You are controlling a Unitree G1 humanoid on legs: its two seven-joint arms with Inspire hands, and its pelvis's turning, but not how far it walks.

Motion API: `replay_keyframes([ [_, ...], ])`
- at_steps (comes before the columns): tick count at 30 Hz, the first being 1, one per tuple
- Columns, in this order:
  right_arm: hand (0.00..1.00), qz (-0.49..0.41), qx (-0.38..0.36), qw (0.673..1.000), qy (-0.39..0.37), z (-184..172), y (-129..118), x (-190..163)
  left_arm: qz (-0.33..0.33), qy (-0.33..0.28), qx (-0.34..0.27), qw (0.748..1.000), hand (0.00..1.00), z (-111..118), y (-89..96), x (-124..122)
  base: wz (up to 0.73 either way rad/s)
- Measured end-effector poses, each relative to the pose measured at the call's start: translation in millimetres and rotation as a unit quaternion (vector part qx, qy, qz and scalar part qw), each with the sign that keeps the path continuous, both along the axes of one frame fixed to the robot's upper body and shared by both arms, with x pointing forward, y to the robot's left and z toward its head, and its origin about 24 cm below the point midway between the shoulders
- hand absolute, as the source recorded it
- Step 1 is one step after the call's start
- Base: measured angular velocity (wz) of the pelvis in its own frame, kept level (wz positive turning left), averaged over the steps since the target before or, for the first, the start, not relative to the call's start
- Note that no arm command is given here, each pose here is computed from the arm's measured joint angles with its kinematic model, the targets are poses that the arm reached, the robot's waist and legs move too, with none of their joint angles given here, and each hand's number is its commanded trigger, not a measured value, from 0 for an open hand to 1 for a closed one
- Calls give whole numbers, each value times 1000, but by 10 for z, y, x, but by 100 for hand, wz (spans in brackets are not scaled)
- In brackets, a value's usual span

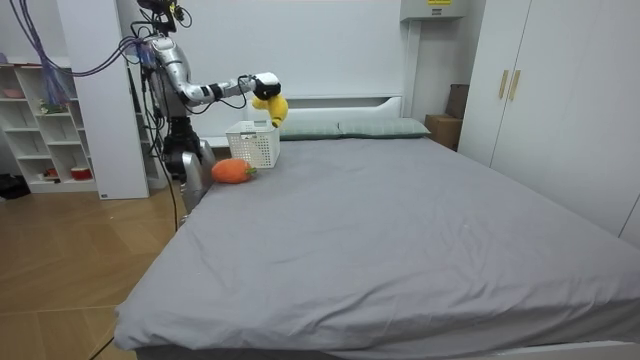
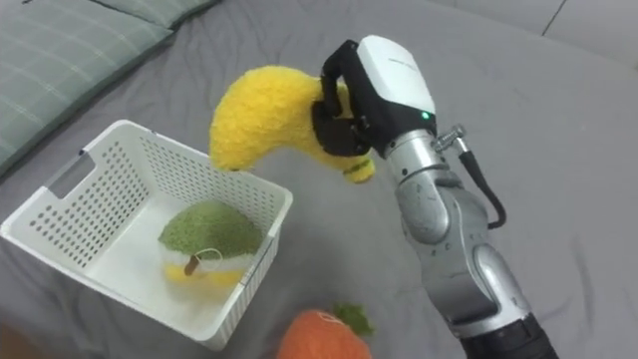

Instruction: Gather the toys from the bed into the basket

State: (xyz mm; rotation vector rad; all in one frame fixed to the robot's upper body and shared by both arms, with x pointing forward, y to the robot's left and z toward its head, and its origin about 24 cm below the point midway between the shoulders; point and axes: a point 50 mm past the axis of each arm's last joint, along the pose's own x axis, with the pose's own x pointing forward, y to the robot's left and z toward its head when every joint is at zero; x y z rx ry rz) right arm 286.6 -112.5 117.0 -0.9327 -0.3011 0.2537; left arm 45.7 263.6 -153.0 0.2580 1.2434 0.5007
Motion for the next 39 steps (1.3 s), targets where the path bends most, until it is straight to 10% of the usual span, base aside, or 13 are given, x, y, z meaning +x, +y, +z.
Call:
replay_keyframes([
  [18, 100, 111, 5, 994, 19, 157, 632, -17, -27, -8, 8, 1000, 0, 32, 11, 202, 6],
  [20, 76, 116, 4, 993, 22, 151, 657, -27, -29, -10, 4, 1000, 0, 33, 1, 238, 18],
  [21, 49, 120, 1, 992, 26, 137, 674, -34, -29, -9, 4, 1000, 0, 34, -1, 250, 4],
  [22, 0, 124, -4, 992, 31, 115, 698, -47, -30, -9, 4, 1000, 0, 35, 0, 259, 0],
  [39, 0, 139, -27, 985, 103, -177, 799, -22, -55, -24, 13, 998, 0, 77, -6, 486, -2],
])
